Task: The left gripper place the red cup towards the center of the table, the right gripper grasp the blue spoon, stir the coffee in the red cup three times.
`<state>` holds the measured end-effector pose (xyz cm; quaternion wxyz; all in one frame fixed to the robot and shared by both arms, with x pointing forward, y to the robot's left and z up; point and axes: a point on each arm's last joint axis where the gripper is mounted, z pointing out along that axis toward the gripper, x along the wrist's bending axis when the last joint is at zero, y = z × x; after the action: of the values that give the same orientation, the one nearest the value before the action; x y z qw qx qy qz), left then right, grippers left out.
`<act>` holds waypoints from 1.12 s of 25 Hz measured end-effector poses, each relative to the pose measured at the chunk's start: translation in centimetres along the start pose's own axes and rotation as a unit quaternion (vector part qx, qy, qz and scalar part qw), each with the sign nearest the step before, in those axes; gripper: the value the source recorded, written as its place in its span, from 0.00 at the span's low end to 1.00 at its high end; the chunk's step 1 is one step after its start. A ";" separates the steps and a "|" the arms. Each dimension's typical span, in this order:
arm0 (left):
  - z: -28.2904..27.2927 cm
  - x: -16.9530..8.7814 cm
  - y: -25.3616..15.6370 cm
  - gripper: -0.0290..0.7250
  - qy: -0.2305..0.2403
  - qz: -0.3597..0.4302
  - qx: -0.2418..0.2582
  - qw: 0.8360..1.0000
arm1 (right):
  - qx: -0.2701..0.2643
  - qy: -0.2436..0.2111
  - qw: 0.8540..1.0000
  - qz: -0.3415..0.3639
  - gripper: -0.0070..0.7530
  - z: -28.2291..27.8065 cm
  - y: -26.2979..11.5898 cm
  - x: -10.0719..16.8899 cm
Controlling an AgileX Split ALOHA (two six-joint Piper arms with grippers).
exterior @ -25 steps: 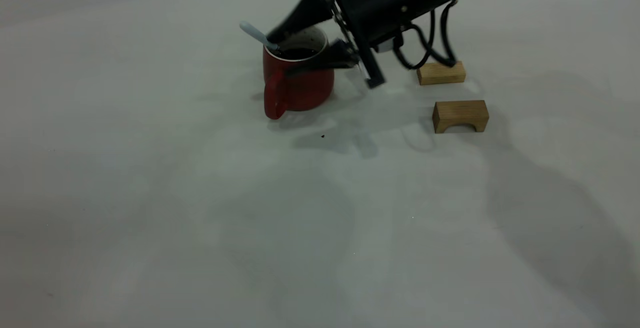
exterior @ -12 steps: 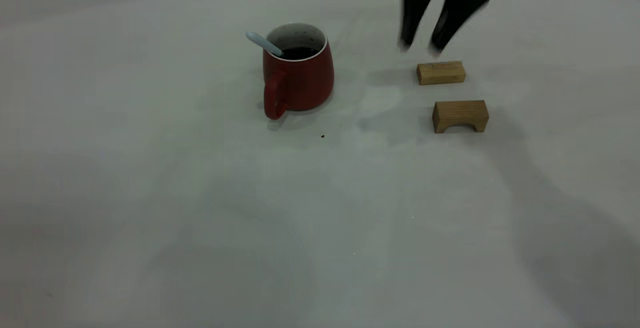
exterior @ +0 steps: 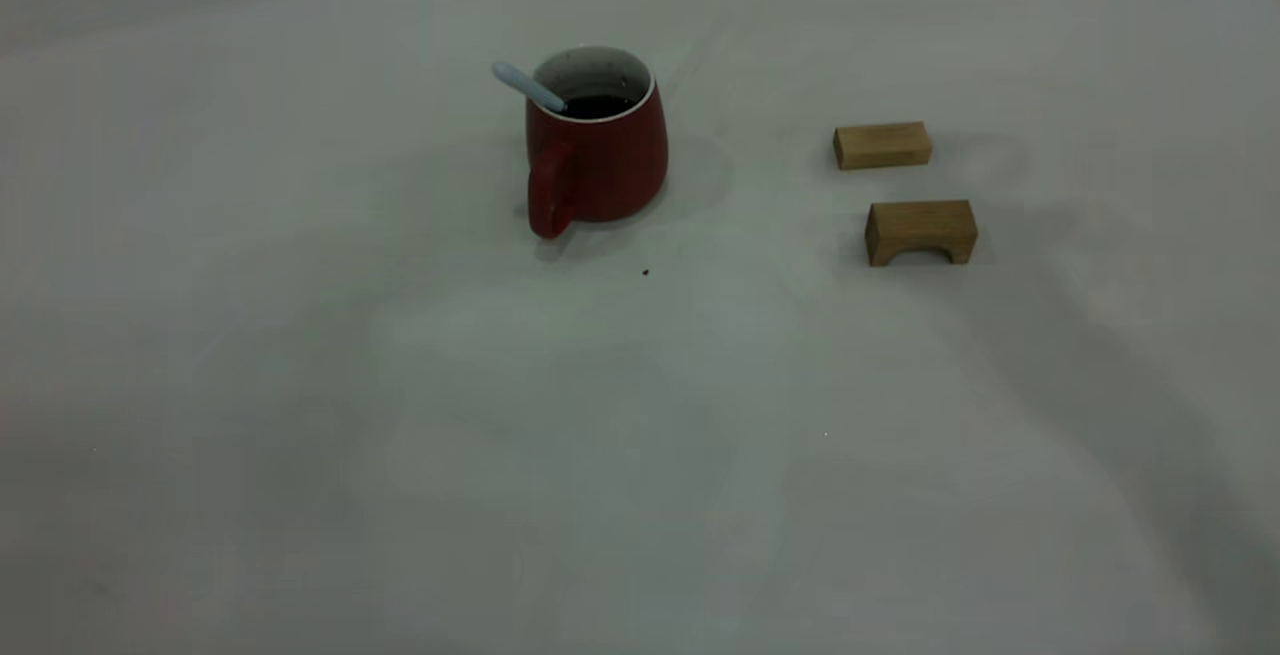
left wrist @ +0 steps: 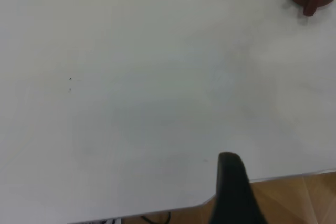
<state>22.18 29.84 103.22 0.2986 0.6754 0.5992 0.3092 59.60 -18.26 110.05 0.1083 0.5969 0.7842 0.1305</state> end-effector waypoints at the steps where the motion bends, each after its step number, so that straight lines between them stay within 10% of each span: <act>1: 0.0 0.0 0.0 0.77 0.000 0.000 0.000 1.000 | -0.007 -0.009 1.000 0.000 0.32 -1.1 -0.7 -0.2; 11: 0.0 0.0 0.0 0.77 0.000 -0.001 0.000 1.000 | -0.103 -0.082 0.991 0.005 0.32 -11.6 -12.2 -2.5; 19: 0.0 0.0 0.0 0.77 0.000 -0.001 0.000 1.000 | -0.307 -0.071 0.948 0.045 0.32 -20.5 -26.7 -3.5; 28: 0.0 0.0 0.0 0.77 0.000 -0.001 0.000 1.000 | -0.341 -0.100 0.929 0.100 0.32 -14.3 -37.0 -2.9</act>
<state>22.18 29.84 103.22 0.2989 0.6749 0.5998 0.3089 22.11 -31.50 111.26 0.3696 0.6096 0.6134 0.3398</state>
